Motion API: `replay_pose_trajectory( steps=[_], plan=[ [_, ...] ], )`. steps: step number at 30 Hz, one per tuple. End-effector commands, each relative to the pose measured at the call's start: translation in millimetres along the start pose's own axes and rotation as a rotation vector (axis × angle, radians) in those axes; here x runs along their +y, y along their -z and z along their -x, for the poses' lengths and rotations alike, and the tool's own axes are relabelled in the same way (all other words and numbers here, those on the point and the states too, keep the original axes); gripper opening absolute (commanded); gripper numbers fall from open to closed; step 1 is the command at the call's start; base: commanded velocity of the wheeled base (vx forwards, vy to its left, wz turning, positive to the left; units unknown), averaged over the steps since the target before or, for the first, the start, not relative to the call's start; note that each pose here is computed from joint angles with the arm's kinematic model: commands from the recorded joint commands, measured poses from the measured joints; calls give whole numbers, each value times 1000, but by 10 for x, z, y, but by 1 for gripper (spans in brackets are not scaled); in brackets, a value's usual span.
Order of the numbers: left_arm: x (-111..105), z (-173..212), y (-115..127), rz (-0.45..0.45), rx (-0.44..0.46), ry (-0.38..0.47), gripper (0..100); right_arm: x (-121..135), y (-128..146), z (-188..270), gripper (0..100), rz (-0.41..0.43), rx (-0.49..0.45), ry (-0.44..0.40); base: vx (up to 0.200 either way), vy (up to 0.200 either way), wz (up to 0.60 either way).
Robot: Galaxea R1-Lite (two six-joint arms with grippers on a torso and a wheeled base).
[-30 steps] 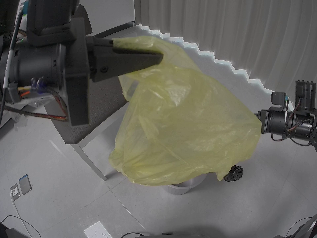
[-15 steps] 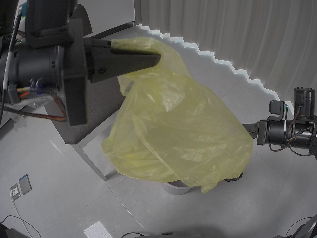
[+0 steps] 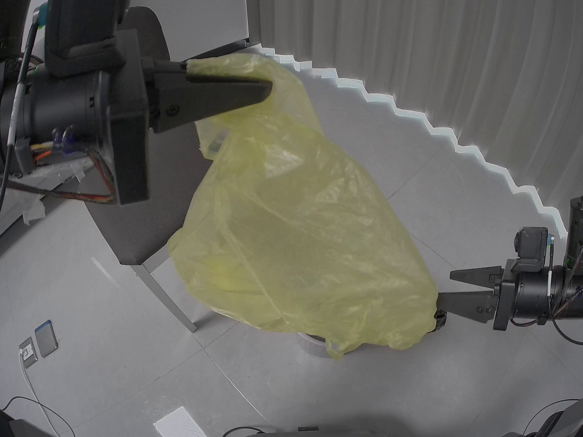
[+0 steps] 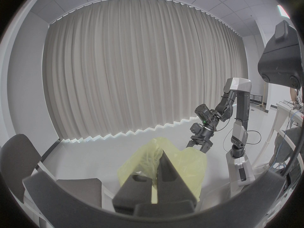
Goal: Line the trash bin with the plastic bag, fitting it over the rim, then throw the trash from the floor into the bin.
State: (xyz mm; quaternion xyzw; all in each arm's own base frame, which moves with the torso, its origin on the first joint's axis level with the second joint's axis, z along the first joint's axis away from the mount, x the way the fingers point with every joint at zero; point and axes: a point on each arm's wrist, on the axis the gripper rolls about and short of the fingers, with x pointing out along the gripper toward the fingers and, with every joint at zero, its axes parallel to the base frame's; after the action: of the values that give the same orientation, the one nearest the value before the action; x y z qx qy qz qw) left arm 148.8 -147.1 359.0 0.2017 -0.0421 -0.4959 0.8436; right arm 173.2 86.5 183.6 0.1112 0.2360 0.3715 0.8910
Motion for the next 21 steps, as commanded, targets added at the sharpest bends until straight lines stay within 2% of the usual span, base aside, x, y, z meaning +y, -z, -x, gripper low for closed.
replay_pose_trajectory(
  steps=[1,9,12,16,18,21],
  plan=[
    [5,40,-12,-3,-7,-9,0,91,58,44,100,17,7,-37,0,0,0],
    [-14,96,-34,-6,-19,-8,0,80,40,30,100,14,5,-31,0,0,0],
    [-37,112,-35,-7,-23,1,0,-42,-20,38,100,-6,-21,25,0,0,0],
    [-43,122,-42,-9,-26,2,0,-197,-25,-126,100,-43,19,56,0,0,0],
    [-38,122,-53,-10,-31,0,0,-295,11,-303,100,-67,72,69,0,0,0],
    [-36,112,-51,-9,-29,1,0,-339,51,-442,100,-74,109,67,0,0,0]
  ],
)
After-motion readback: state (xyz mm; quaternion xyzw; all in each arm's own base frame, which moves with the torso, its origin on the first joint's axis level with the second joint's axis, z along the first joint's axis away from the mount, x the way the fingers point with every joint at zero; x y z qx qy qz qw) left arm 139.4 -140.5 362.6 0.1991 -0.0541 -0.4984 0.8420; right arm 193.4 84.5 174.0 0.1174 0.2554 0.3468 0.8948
